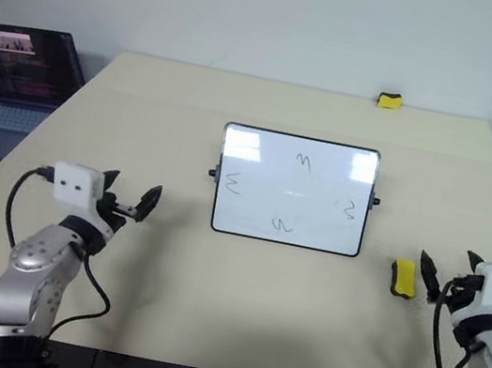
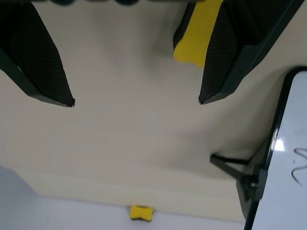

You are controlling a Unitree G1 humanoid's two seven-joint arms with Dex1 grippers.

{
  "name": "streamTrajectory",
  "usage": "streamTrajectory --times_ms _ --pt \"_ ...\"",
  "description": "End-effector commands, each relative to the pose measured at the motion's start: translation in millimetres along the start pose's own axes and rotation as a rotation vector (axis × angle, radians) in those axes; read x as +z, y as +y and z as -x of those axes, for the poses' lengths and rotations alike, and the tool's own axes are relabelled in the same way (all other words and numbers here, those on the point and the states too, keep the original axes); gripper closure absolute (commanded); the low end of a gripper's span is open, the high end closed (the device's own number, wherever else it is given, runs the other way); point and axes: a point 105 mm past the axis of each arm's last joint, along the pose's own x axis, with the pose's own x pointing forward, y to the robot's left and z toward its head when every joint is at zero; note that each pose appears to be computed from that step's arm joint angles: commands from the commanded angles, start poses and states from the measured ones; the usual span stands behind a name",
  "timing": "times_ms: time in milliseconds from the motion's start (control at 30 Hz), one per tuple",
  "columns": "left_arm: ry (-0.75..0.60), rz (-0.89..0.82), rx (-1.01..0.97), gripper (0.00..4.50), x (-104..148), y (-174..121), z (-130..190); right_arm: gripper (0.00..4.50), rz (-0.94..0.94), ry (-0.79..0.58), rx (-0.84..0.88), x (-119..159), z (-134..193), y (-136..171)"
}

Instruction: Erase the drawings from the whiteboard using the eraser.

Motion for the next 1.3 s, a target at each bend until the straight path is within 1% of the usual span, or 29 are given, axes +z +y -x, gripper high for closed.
streamTrajectory --times_ms 33,133,200,300,400,467,567,633,667,733,800,833,867,933,1000,1033,1100,1200,1300 --pt "-0.025 0.023 -0.002 0.0 4 -2 -1 0.03 0.027 0.002 -0.002 6 -5 6" --pt "-0.022 0.056 0.03 0.0 1 2 1 0.03 0.009 0.049 -0.017 -4 -6 10" --pt "-0.024 0.057 0.011 0.0 2 -1 1 0.03 0.0 0.033 -0.013 2 -6 14" --pt "-0.044 0.021 -0.05 0.0 10 -4 1 0.03 0.002 -0.037 -0.029 17 -7 14" --pt "-0.093 -0.01 -0.079 0.0 30 4 0 0.03 -0.032 -0.102 -0.031 32 -12 16" --pt "-0.115 -0.04 -0.138 0.0 43 7 -1 0.03 -0.062 -0.125 -0.005 38 -15 26" --pt "-0.135 -0.074 -0.27 0.0 61 3 -1 0.03 -0.093 -0.091 0.052 35 -18 43" --pt "-0.134 -0.103 -0.396 0.0 75 -8 -1 0.03 -0.108 -0.063 0.085 36 -17 51" --pt "-0.124 -0.122 -0.493 0.0 80 -18 1 0.03 -0.127 -0.053 0.105 38 -16 55" --pt "-0.087 -0.128 -0.676 0.0 85 -34 10 0.03 -0.121 -0.05 0.114 43 -14 61" --pt "-0.052 -0.144 -0.81 0.0 90 -47 15 0.03 -0.12 -0.029 0.133 46 -10 68" --pt "-0.024 -0.164 -0.922 0.0 92 -63 20 0.03 -0.128 -0.011 0.138 45 -6 67" --pt "0.007 -0.2 -1.031 0.0 91 -78 26 0.03 -0.126 0.033 0.132 39 -2 65" --pt "0.056 -0.247 -1.192 0.0 86 -98 38 0.03 -0.13 0.122 0.127 26 2 65" --pt "0.08 -0.272 -1.275 0.0 83 -106 44 0.03 -0.118 0.184 0.118 17 4 67" --pt "0.078 -0.278 -1.322 0.0 82 -112 46 0.03 -0.109 0.194 0.102 17 3 66" --pt "0.063 -0.295 -1.377 0.0 84 -121 45 0.03 -0.108 0.166 0.022 26 0 56" --pt "0.043 -0.328 -1.401 0.0 85 -126 39 0.03 -0.109 0.153 -0.017 31 -3 52" --pt "0.02 -0.351 -1.4 0.0 86 -131 32 0.03 -0.113 0.172 -0.023 27 -7 52"
